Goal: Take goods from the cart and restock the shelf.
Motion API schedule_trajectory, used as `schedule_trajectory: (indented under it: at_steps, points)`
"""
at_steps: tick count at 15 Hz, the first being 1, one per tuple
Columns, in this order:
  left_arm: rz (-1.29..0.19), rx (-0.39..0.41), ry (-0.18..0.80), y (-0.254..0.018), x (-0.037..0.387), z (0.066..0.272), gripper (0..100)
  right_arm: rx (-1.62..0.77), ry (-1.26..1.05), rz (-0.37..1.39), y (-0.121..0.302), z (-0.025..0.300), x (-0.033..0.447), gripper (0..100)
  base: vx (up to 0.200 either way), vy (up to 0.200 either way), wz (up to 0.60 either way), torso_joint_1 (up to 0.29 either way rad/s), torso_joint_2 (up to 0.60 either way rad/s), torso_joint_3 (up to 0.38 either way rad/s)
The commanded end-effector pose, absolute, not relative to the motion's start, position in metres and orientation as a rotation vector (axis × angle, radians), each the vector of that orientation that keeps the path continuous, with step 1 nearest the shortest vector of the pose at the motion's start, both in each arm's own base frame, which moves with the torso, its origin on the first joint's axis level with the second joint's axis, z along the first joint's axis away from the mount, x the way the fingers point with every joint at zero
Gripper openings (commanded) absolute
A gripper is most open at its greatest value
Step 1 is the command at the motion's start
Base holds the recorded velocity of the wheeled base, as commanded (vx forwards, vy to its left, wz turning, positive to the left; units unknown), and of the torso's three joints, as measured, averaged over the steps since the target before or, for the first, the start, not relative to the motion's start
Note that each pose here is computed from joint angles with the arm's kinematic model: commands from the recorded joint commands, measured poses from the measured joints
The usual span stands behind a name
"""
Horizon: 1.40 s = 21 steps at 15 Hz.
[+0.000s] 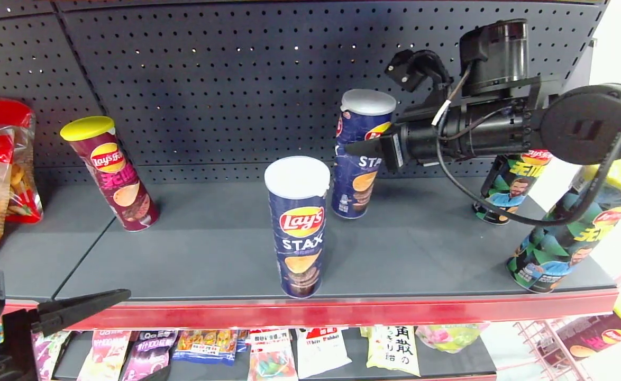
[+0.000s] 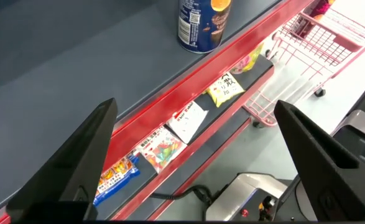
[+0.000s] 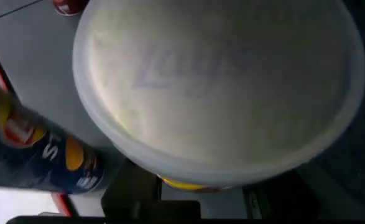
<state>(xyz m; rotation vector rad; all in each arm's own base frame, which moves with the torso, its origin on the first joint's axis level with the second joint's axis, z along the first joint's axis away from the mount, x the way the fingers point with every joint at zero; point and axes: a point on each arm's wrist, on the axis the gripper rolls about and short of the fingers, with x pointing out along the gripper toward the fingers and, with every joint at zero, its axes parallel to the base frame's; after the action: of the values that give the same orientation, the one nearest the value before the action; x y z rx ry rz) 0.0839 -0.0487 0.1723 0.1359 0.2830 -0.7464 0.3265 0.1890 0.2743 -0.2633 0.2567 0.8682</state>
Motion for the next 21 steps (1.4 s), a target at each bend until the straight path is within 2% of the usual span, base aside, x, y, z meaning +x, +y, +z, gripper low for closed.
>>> schedule_trajectory:
  at_steps: [1, 14, 15, 21]
  points:
    - [-0.746, 0.135, 0.29, -0.049, 0.084, 0.171, 100, -0.267, 0.284, 0.888, 0.208, 0.257, 0.345, 0, 0.0, 0.0, 0.0, 0.0, 0.0, 0.0]
    - [-0.73, 0.133, 0.285, -0.048, 0.083, 0.172, 100, -0.265, 0.293, 0.927, 0.232, 0.244, 0.353, 0, 0.0, 0.0, 0.0, 0.0, 0.0, 0.0]
    - [-0.731, 0.134, 0.285, -0.048, 0.083, 0.172, 100, -0.267, 0.296, 0.927, 0.232, 0.243, 0.353, 100, 0.0, 0.0, 0.0, 0.0, 0.0, 0.0]
    - [-0.733, 0.136, 0.293, -0.049, 0.085, 0.171, 100, -0.258, 0.293, 0.888, 0.221, 0.256, 0.342, 100, 0.0, 0.0, 0.0, 0.0, 0.0, 0.0]
